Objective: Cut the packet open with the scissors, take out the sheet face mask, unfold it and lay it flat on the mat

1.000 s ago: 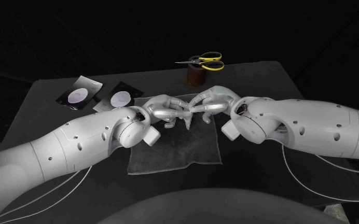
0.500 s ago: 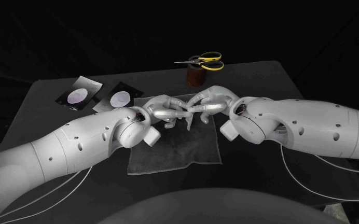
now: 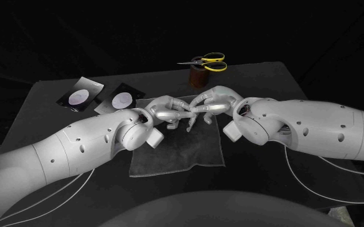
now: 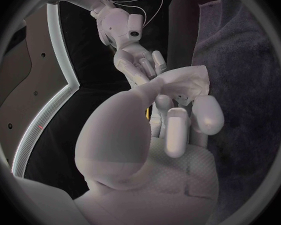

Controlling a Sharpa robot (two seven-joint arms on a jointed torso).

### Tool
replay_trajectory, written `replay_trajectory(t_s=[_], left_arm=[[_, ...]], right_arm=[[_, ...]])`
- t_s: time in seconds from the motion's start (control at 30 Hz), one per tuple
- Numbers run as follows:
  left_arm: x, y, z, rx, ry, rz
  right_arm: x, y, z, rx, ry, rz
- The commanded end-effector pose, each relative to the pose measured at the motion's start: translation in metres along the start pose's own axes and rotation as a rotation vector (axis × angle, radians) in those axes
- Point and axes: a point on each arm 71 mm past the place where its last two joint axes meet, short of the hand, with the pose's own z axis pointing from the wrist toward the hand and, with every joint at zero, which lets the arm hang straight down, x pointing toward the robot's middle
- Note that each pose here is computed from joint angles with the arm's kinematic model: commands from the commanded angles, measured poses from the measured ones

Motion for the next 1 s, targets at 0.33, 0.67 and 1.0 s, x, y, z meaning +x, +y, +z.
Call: replay_trajectory(t_s=[0.33, 0.67, 1.0], left_arm=[[-0.0047, -0.0066, 0.0004, 0.054, -0.056, -0.01], [-0.0117, -0.0032, -0.0038, 0.034, -0.074, -0.002], [-0.0131, -0.0021, -0.0053, 0.027, -0.071, -0.002]], right_arm=[[0.001, -0.002, -0.002, -0.002, 0.015, 0.005], [-0.01, -0.006, -0.004, 0.002, -0.022, 0.003], [-0.022, -0.012, -0.004, 0.01, -0.06, 0.001]])
